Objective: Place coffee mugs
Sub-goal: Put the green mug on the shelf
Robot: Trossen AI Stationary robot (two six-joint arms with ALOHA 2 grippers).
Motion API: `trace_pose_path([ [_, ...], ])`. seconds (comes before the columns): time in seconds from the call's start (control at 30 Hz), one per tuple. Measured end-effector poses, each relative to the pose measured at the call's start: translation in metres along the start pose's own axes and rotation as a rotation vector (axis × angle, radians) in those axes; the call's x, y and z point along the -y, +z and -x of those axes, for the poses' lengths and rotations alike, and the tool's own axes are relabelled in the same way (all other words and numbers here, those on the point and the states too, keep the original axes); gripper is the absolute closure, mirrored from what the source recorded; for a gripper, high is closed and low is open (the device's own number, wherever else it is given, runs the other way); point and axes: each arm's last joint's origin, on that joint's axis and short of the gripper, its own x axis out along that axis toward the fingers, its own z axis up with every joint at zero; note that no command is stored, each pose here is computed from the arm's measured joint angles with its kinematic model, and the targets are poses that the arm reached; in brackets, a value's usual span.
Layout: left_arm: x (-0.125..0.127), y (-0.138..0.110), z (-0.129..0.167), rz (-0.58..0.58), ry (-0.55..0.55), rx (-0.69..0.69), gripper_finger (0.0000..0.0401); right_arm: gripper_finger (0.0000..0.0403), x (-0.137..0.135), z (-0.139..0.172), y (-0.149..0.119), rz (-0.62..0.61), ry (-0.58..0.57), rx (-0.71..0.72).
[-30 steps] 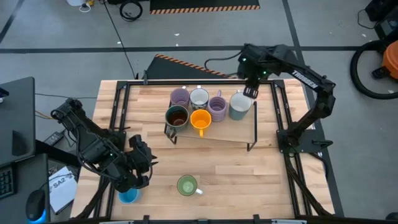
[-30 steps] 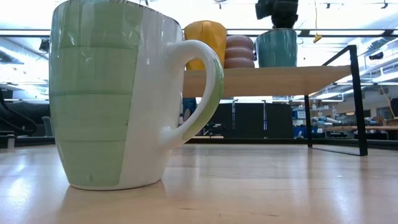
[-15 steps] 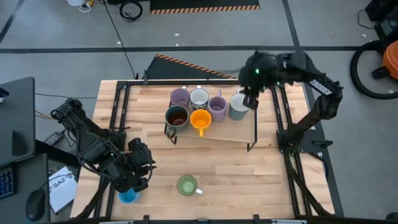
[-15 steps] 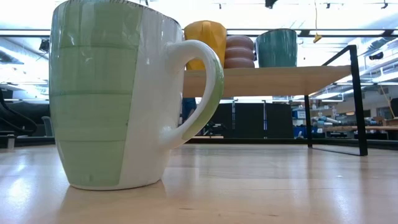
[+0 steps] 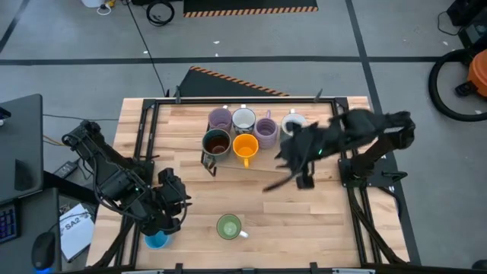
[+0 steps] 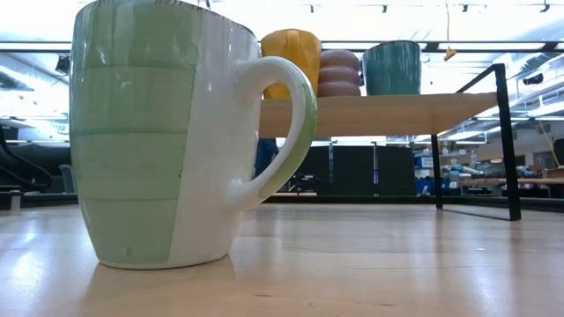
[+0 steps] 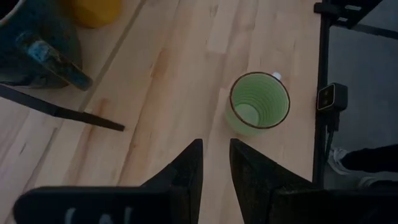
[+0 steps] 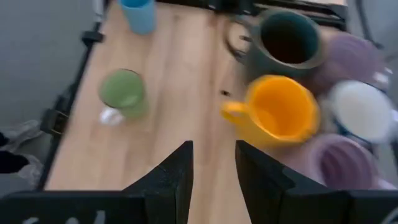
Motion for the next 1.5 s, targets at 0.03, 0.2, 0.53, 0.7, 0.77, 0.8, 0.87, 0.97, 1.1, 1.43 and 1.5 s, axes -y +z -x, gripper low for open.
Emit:
trace_pose_path([
  [0.03, 0.0, 0.0, 0.0, -0.002, 0.0, 0.001, 0.0317, 0.0278, -0.008, -0.007, 0.002, 0.006, 0.012, -0.003],
  [0.2, 0.001, 0.003, 0.003, 0.045, -0.028, 0.031, 0.0317, 0.0278, -0.041, -0.046, 0.006, 0.059, 0.079, -0.078],
  [0.53, -0.009, 0.037, 0.046, 0.046, -0.076, 0.392, 0.0317, 0.0256, -0.081, -0.113, 0.011, 0.291, 0.182, -0.124],
  [0.7, -0.015, 0.045, 0.061, 0.087, -0.079, 0.498, 0.0317, 0.0224, -0.091, -0.141, 0.013, 0.341, 0.2, -0.114],
  [0.77, -0.018, 0.047, 0.065, 0.107, -0.075, 0.521, 0.0317, 0.0213, -0.095, -0.151, 0.013, 0.368, 0.203, -0.117],
  [0.8, -0.019, 0.047, 0.066, 0.118, -0.081, 0.53, 0.0317, 0.021, -0.097, -0.156, 0.012, 0.389, 0.206, -0.12],
  [0.87, -0.019, 0.049, 0.069, 0.137, -0.093, 0.546, 0.0317, 0.0207, -0.103, -0.167, 0.011, 0.436, 0.222, -0.116],
  [0.97, -0.018, 0.053, 0.071, 0.175, -0.109, 0.584, 0.0317, 0.021, -0.114, -0.185, 0.011, 0.495, 0.259, -0.089],
  [1.1, -0.014, 0.059, 0.076, 0.186, -0.147, 0.634, 0.0317, 0.022, -0.125, -0.207, 0.008, 0.545, 0.307, -0.079],
  [1.43, -0.01, 0.068, 0.084, 0.134, -0.192, 0.718, 0.0317, 0.0236, -0.137, -0.256, -0.011, 0.653, 0.354, -0.164],
  [1.5, -0.01, 0.068, 0.084, 0.133, -0.191, 0.718, 0.0317, 0.0238, -0.137, -0.264, -0.015, 0.692, 0.321, -0.188],
])
